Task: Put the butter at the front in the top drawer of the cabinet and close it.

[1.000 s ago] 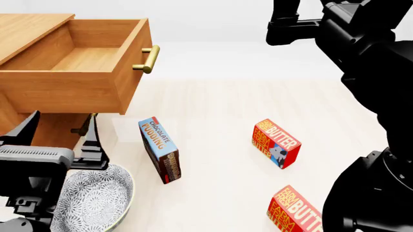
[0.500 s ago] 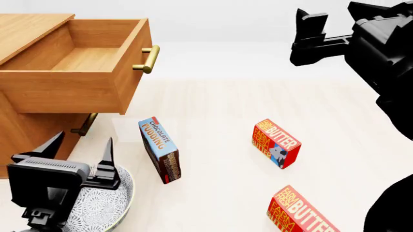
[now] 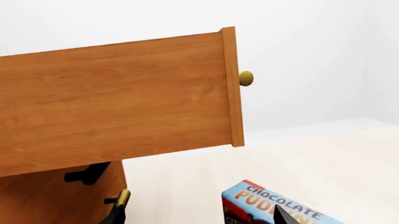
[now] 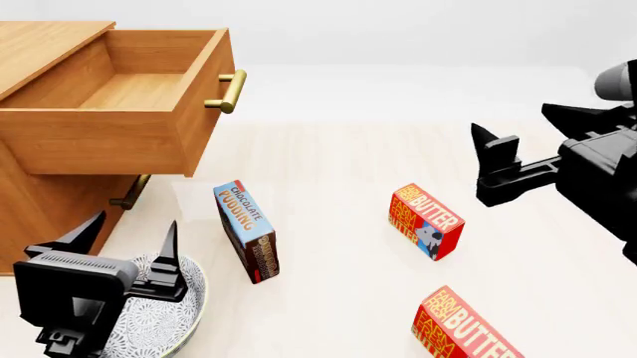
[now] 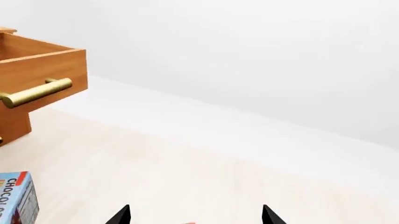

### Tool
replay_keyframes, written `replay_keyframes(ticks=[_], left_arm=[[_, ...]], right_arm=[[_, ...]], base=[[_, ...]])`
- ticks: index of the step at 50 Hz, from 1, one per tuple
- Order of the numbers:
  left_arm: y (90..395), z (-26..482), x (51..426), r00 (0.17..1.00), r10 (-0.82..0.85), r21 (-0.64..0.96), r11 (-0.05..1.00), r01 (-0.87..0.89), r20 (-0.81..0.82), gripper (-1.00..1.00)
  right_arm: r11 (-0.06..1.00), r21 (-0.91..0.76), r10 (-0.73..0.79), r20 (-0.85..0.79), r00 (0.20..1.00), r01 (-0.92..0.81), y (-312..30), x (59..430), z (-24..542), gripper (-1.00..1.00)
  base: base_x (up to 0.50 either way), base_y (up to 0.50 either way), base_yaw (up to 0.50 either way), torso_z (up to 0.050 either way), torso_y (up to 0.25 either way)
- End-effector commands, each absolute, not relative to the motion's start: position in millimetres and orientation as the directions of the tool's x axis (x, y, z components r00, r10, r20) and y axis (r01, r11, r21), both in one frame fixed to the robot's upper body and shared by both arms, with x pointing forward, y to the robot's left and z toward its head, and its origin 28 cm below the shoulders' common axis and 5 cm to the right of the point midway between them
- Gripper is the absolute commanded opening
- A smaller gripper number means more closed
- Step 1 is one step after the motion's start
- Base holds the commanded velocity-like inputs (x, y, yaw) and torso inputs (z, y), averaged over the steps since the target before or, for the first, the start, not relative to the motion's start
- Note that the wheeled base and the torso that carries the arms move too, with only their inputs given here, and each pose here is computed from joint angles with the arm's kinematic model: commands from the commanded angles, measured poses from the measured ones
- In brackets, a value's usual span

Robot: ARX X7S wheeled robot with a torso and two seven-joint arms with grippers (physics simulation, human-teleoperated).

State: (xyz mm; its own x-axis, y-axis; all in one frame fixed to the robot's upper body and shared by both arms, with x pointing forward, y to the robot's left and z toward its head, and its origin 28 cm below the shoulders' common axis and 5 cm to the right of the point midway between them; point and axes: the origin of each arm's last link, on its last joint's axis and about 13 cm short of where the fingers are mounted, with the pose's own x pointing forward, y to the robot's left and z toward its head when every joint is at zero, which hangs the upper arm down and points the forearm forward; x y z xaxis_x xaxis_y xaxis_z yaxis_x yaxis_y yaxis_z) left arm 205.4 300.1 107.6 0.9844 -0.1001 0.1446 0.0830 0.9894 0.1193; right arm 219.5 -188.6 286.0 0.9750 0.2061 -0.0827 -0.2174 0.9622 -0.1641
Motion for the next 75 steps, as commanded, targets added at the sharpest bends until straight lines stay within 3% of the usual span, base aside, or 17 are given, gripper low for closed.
replay_keyframes(ticks=[1,16,39,59,75], left_arm=[[300.8,107.8,204.9,0.981,-0.120,0.116,0.988,0.103,0.151,1.00],[300.1,114.2,207.4,0.976,-0.144,0.110,0.986,0.127,0.164,1.00],[297.8,116.0,213.5,0.972,-0.162,0.079,0.985,0.151,0.168,1.00],[295.2,113.1,211.5,0.970,-0.166,0.073,0.985,0.155,0.175,1.00],[292.6,108.9,209.5,0.970,-0.173,0.067,0.984,0.164,0.172,1.00]], right_arm=[[0.929,-0.157,0.287,-0.259,0.922,-0.334,-214.0,220.0,283.0,1.00],[0.893,-0.165,0.292,-0.494,0.819,-0.418,-234.0,286.6,312.9,1.00],[0.873,-0.219,0.229,-0.605,0.763,-0.436,-224.1,369.0,311.9,1.00],[0.828,-0.209,0.240,-0.707,0.665,-0.521,-221.9,389.9,285.1,1.00],[0.819,-0.214,0.217,-0.743,0.633,-0.532,-217.1,396.2,263.2,1.00]], base=[[0.00,0.00,0.00,0.000,0.000],[0.00,0.00,0.00,0.000,0.000],[0.00,0.00,0.00,0.000,0.000],[0.00,0.00,0.00,0.000,0.000],[0.00,0.00,0.00,0.000,0.000]])
